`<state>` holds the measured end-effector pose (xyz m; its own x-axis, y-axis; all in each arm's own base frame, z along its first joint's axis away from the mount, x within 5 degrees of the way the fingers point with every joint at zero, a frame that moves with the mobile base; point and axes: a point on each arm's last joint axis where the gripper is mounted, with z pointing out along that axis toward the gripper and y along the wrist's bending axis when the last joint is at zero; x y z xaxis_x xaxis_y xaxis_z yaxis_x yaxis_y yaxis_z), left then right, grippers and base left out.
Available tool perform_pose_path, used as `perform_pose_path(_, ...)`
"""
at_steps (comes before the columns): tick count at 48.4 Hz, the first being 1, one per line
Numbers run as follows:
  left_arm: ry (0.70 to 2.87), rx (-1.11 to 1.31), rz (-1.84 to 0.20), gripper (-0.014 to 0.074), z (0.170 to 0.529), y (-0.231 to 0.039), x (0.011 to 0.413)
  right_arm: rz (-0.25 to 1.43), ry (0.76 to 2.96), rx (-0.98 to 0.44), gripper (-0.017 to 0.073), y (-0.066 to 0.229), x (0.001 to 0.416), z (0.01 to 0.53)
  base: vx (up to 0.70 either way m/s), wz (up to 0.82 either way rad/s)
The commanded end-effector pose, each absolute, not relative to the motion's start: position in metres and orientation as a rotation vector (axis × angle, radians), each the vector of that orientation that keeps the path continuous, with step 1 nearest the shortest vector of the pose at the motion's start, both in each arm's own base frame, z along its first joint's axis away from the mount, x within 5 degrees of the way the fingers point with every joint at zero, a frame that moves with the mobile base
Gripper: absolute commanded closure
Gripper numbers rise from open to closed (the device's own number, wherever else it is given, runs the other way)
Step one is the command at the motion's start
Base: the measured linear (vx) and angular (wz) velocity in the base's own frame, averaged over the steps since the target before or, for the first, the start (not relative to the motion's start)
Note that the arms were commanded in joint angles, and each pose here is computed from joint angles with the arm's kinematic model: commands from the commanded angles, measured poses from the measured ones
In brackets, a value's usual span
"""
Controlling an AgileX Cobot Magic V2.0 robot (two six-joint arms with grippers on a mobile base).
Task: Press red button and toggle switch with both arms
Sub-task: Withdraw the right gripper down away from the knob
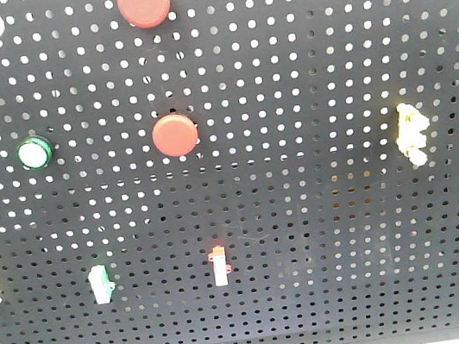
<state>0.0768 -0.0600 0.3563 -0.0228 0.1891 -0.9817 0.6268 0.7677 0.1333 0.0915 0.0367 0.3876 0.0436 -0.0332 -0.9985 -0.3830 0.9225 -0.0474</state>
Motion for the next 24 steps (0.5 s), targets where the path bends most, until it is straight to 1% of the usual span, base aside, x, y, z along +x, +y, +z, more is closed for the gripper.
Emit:
perform_pose_path(1, 1.501, 0.627, -0.414, 0.0592, 0.356, -0.054, 0.069, 0.223, 1.413, -0.3, 0.0562, 0.028, 0.071, 0.379, 0.0, 0.0)
perform_pose_path(7, 1.552, 0.633, -0.444, 0.0592, 0.327, -0.047, 0.057, 0.175, 1.383, -0.324, 0.0562, 0.022, 0.051, 0.353, 0.0, 0.0)
perform_pose_path(11, 1.556, 0.635, -0.445, 0.0592, 0.314, -0.043, 0.051, 0.161, 1.361, -0.323, 0.0562, 0.02, 0.042, 0.34, 0.0, 0.0)
perform_pose_path(24, 1.561, 0.641, -0.443, 0.0592, 0.305, -0.04, 0.047, 0.167, 1.348, -0.304, 0.0562, 0.018, 0.039, 0.333, 0.0, 0.0)
